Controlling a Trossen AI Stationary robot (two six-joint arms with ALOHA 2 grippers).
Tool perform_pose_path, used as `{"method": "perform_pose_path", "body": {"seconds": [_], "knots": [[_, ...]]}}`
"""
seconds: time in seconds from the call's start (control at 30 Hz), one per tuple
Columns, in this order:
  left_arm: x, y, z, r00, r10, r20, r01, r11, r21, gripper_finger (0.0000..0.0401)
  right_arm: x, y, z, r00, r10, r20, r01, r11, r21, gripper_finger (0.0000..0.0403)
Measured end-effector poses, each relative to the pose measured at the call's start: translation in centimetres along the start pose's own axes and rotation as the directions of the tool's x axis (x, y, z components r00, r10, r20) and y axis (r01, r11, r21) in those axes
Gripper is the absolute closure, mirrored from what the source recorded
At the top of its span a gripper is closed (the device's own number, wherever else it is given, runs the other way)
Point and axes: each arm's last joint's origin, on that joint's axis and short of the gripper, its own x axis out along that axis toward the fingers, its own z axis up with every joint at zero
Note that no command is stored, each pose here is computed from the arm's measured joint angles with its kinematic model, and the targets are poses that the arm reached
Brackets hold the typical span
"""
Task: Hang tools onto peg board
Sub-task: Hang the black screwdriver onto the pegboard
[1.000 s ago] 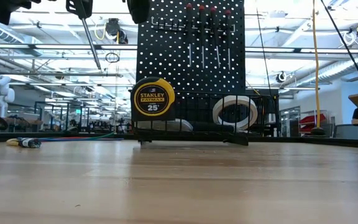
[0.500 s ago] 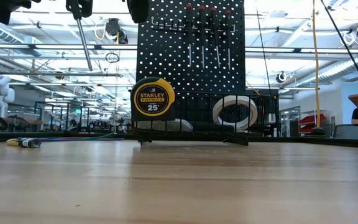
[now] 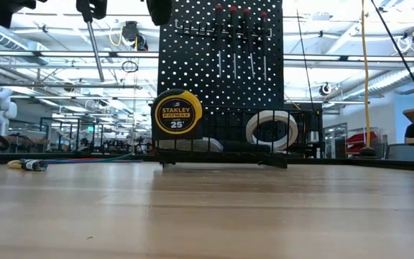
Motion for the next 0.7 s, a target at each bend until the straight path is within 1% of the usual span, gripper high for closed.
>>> {"method": "perform_pose_path", "body": {"seconds": [0.17, 0.23, 0.27, 0.3, 0.37, 0.4, 0.47, 0.53, 0.57, 0.6, 0.63, 0.67, 0.7], "knots": [[0.0, 0.0, 0.1, 1.0, 0.0, 0.004, 0.0, 1.0, 0.001, 0.0397, 0.0, -0.1, 0.1, 1.0, -0.008, 0.012, 0.007, 1.0, 0.005, 0.0291], [0.0, 0.0, 0.1, 1.0, 0.0, 0.004, 0.0, 1.0, 0.001, 0.0397, 0.0, -0.1, 0.1, 1.0, -0.008, 0.012, 0.009, 1.0, -0.003, 0.0286], [0.0, 0.0, 0.1, 1.0, 0.0, 0.004, 0.0, 1.0, 0.001, 0.0397, 0.0, -0.1, 0.1, 1.0, -0.008, 0.012, 0.008, 1.0, -0.009, 0.0294], [0.0, 0.0, 0.1, 1.0, 0.0, 0.003, 0.0, 1.0, 0.002, 0.0397, 0.0, -0.1, 0.1, 1.0, -0.005, 0.011, 0.005, 1.0, -0.022, 0.031], [0.0, 0.0, 0.1, 1.0, 0.001, 0.002, -0.001, 1.0, 0.001, 0.0397, 0.0, 0.1, 0.1, 1.0, 0.0, 0.01, 0.001, 0.998, -0.061, 0.0365], [0.0, 0.0, 0.1, 1.0, 0.001, 0.002, -0.001, 1.0, 0.001, 0.0397, 0.0, 0.1, 0.1, 1.0, -0.007, 0.011, 0.007, 0.997, -0.077, 0.0384], [0.0, 0.0, 0.0, 1.0, 0.004, -0.006, -0.004, 1.0, -0.001, 0.0397, 0.0, 0.2, 0.0, 0.998, -0.058, 0.01, 0.059, 0.994, -0.087, 0.0393], [-0.1, 0.1, -0.2, 0.999, 0.025, -0.033, -0.026, 0.999, -0.023, 0.0397, -0.2, 0.3, 0.0, 0.989, -0.149, -0.011, 0.148, 0.985, -0.093, 0.04], [-0.2, 0.1, -0.2, 0.998, 0.036, -0.047, -0.039, 0.997, -0.063, 0.0397, -0.3, 0.2, -0.1, 0.985, -0.167, -0.044, 0.162, 0.982, -0.097, 0.0402], [-0.5, 0.0, -0.1, 0.998, 0.022, -0.052, -0.029, 0.992, -0.121, 0.0397, -0.6, 0.1, -0.2, 0.982, -0.171, -0.085, 0.165, 0.983, -0.083, 0.0402], [-0.7, -0.5, 0.2, 0.999, -0.029, -0.042, 0.021, 0.982, -0.187, 0.0397, -0.9, 0.1, -0.3, 0.978, -0.147, -0.147, 0.141, 0.989, -0.05, 0.0402], [-0.8, -1.3, 0.5, 0.994, -0.103, -0.025, 0.094, 0.968, -0.233, 0.0397, -1.3, 0.3, -0.5, 0.976, -0.07, -0.206, 0.073, 0.997, 0.011, 0.0403], [-0.8, -2.6, 0.7, 0.981, -0.193, -0.019, 0.181, 0.949, -0.26, 0.0398, -1.5, 0.8, -0.7, 0.967, 0.058, -0.248, -0.038, 0.996, 0.083, 0.0403]]}}
